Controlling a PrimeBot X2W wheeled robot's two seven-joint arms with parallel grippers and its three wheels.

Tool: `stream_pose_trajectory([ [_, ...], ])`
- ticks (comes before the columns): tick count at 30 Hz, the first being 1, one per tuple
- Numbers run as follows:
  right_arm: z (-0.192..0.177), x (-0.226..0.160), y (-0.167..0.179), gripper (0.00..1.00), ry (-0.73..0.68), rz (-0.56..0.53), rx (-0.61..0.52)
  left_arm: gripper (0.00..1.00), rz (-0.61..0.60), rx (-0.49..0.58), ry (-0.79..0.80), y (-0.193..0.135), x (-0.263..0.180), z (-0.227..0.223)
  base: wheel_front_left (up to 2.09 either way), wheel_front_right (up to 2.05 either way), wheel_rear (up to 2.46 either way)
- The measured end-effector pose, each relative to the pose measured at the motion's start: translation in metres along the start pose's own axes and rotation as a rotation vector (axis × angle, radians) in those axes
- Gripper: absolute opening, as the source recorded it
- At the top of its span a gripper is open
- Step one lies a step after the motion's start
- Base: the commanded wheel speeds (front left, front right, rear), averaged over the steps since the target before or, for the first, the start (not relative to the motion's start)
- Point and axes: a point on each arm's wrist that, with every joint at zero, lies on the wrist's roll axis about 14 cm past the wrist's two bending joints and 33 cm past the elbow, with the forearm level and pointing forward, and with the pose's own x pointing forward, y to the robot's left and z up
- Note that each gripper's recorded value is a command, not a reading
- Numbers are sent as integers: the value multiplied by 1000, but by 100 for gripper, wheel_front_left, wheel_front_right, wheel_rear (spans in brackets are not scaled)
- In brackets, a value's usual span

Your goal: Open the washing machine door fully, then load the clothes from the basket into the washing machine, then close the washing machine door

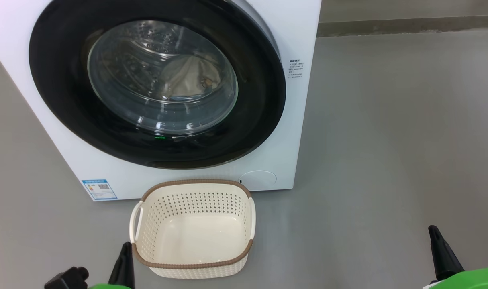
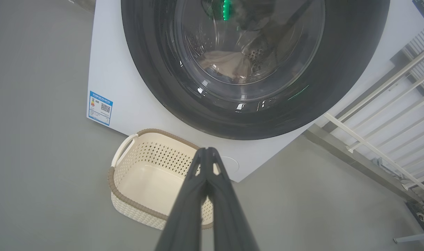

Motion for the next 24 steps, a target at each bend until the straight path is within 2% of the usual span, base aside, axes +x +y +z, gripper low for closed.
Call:
stream_pose_trajectory([
  [24, 2, 11, 5, 0, -13, 22, 267, 0, 8, -262, 22, 2, 6, 4, 0, 0, 0],
])
